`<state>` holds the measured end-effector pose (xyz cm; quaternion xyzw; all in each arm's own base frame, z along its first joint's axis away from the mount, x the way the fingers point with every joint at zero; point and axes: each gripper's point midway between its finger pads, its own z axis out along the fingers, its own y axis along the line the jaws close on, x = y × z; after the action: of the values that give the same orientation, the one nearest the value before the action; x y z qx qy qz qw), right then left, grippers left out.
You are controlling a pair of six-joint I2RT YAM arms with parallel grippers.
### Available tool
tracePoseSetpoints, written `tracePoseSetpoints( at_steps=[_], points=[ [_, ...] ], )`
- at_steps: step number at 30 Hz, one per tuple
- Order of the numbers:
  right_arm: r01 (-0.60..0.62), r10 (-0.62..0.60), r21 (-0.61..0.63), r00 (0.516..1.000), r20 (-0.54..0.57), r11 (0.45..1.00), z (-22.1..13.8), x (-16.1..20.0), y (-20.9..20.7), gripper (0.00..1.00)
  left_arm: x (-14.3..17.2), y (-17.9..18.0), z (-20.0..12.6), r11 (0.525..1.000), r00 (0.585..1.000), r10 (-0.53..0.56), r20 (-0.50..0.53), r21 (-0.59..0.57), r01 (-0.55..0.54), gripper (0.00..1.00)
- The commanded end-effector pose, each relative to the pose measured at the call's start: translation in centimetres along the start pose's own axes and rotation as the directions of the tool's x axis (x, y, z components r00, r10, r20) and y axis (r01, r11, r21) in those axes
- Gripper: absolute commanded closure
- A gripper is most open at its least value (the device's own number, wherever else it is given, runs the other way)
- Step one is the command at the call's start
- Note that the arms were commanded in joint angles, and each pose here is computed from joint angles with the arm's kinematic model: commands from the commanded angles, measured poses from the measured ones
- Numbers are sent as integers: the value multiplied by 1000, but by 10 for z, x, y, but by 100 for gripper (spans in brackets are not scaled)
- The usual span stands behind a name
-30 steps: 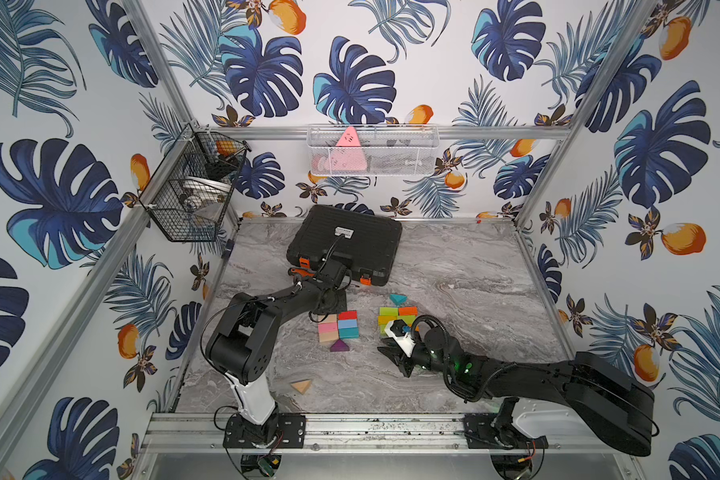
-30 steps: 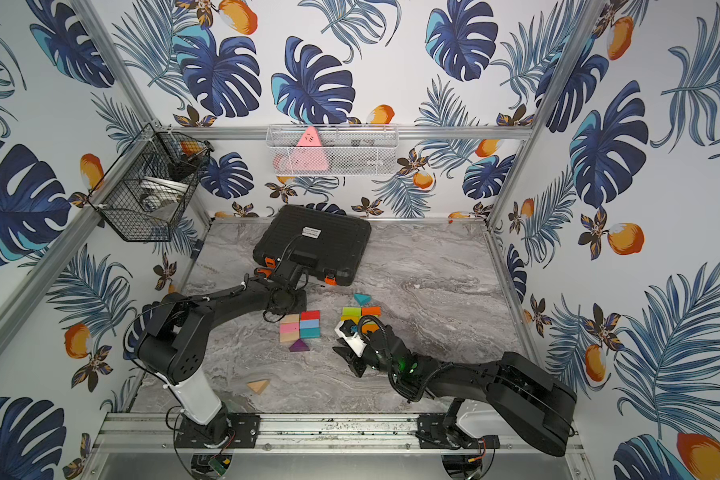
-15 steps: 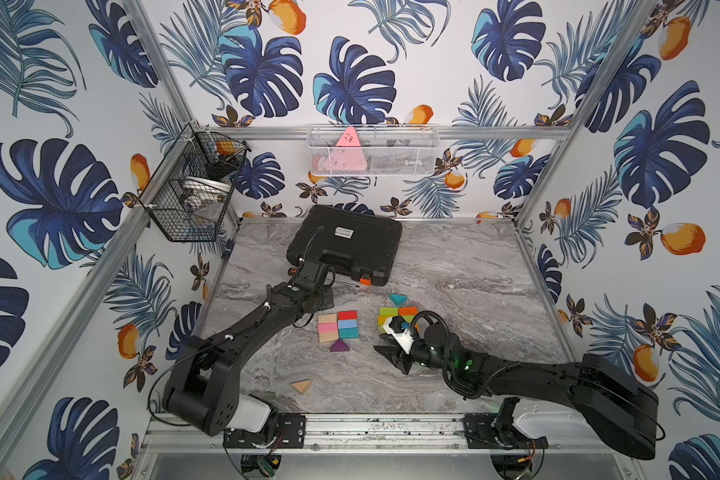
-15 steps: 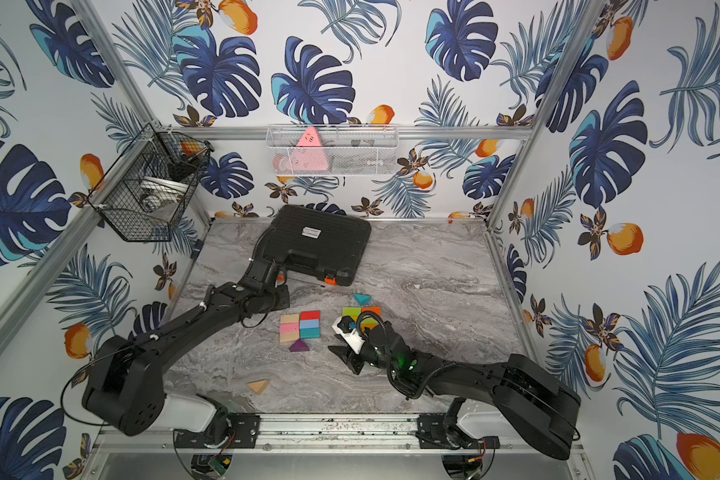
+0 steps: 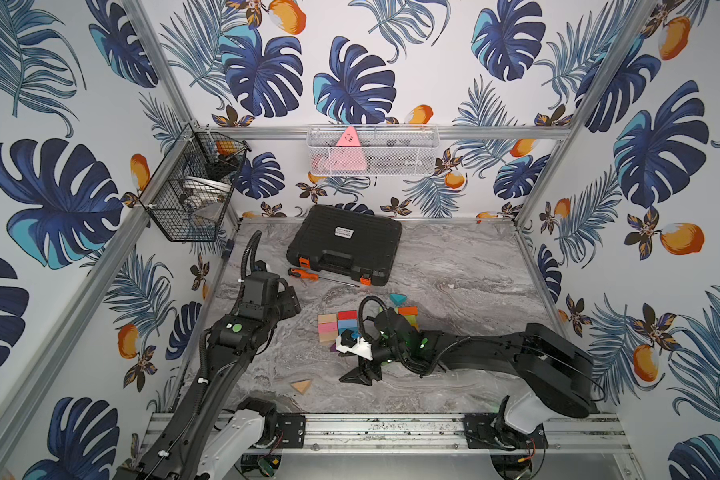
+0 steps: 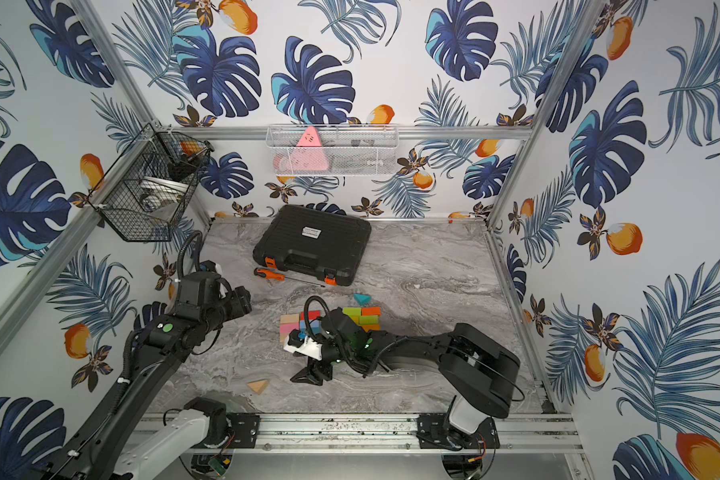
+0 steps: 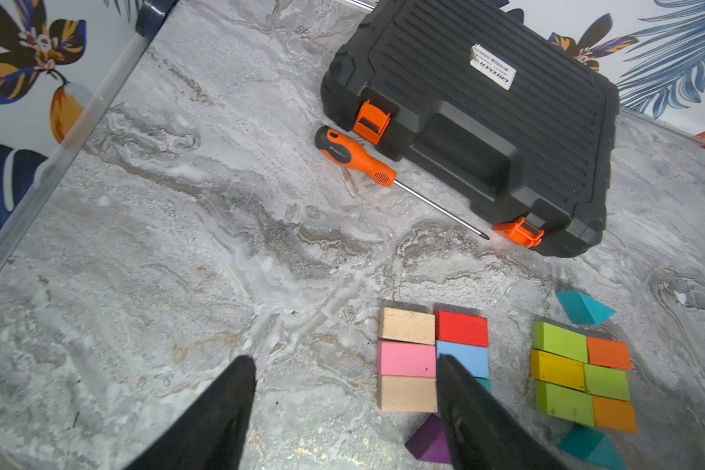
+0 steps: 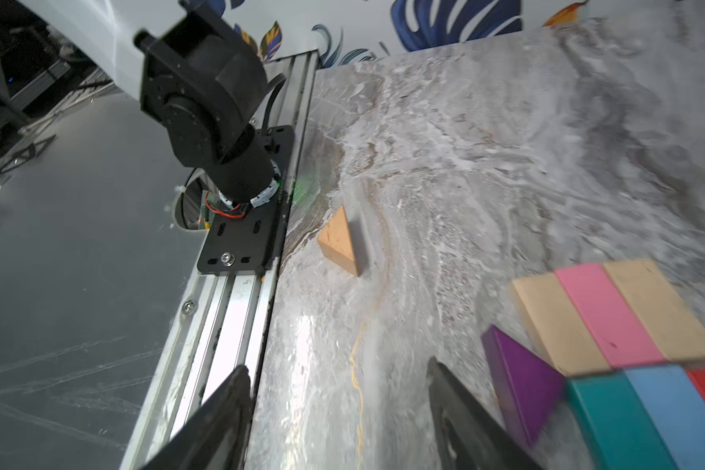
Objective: Assemble a piece of candy with building blocks
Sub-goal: Pick up the building block from the center of the board.
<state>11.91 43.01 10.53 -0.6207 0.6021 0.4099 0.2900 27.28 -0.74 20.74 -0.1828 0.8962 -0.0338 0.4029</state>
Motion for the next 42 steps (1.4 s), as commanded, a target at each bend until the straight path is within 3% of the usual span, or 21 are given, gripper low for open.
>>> tracePoseSetpoints(
  at_steps=[1, 9, 16, 30, 42],
  points=[
    [82, -83, -59, 996, -12, 995, 18, 3, 8, 25, -3, 8, -5, 999, 999, 39, 21, -38, -39, 21],
    [160, -165, -102, 986, -38, 982, 70, 4, 11, 22, -5, 12, -8, 996, 997, 69, 21, -58, -68, 19],
    [163, -164, -43, 986, -22, 986, 106, 15, -3, 24, -10, 18, -11, 995, 997, 61, 52, -86, -56, 15],
    [181, -181, -55, 983, -7, 982, 127, 15, -7, 25, -6, 14, -4, 997, 998, 54, 26, -61, -52, 16],
    [194, -194, -116, 981, 8, 974, 141, 11, 9, 39, -4, 13, -1, 998, 999, 50, 13, -46, -50, 16]
  ],
)
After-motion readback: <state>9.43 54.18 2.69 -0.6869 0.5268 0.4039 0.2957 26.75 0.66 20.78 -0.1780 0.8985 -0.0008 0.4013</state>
